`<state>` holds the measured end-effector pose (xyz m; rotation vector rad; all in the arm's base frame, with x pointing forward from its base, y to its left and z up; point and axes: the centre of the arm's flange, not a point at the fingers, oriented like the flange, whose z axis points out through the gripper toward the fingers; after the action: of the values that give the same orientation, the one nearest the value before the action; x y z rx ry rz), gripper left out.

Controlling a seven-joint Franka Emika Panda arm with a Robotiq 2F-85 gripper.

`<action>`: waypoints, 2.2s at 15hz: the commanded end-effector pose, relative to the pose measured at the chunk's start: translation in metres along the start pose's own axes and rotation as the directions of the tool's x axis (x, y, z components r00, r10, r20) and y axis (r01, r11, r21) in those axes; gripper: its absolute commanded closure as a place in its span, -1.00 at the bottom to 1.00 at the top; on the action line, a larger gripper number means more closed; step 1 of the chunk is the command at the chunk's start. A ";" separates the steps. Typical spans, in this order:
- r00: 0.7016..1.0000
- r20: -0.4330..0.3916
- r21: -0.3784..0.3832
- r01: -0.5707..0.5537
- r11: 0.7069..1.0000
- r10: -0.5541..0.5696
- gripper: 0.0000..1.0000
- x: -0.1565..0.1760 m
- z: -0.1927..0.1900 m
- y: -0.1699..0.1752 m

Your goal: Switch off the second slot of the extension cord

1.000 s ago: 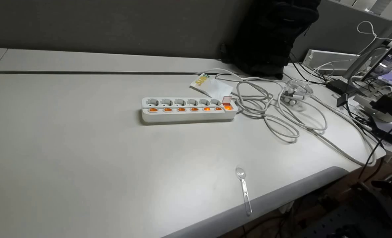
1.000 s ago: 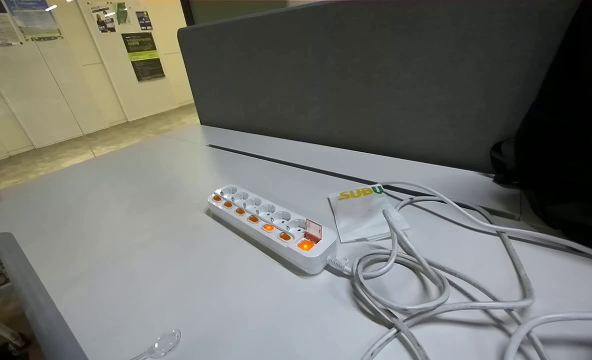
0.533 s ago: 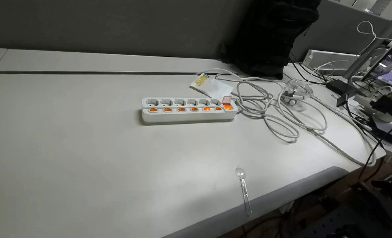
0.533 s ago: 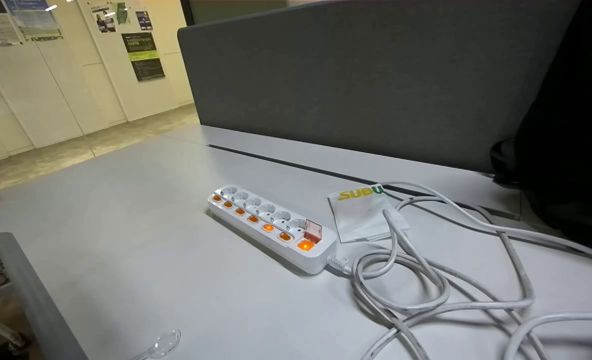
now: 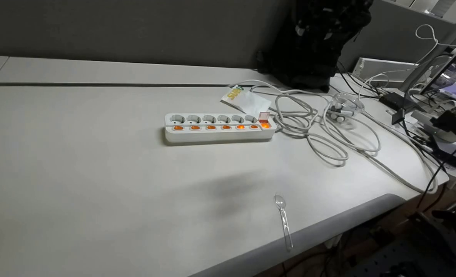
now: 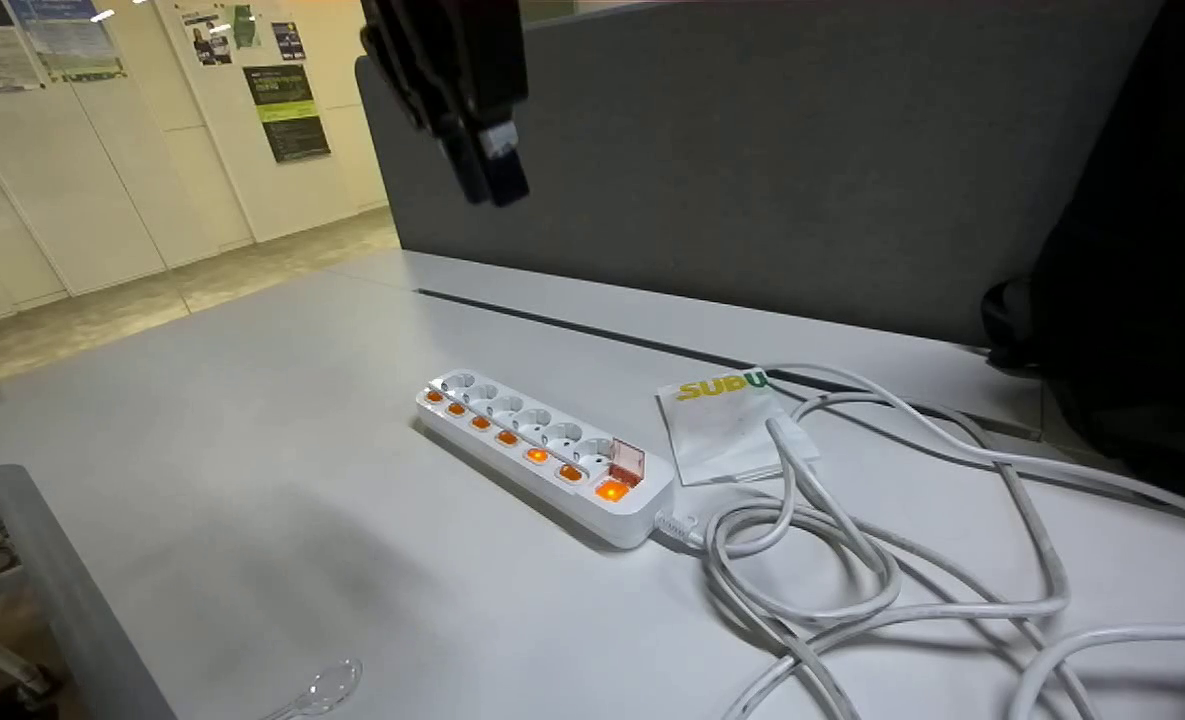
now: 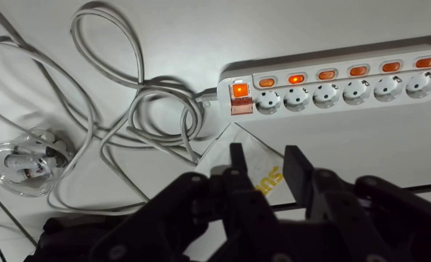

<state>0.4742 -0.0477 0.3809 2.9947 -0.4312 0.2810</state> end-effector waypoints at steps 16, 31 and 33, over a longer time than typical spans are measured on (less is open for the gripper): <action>0.990 0.137 0.000 0.033 0.999 -0.033 1.00 0.010 0.116 -0.030; 0.949 0.276 0.056 0.143 0.988 -0.153 1.00 0.008 0.200 -0.069; 0.945 0.285 0.059 0.149 0.987 -0.160 1.00 0.008 0.206 -0.072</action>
<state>0.5249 -0.0089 0.1818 3.0887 -0.2222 -0.1478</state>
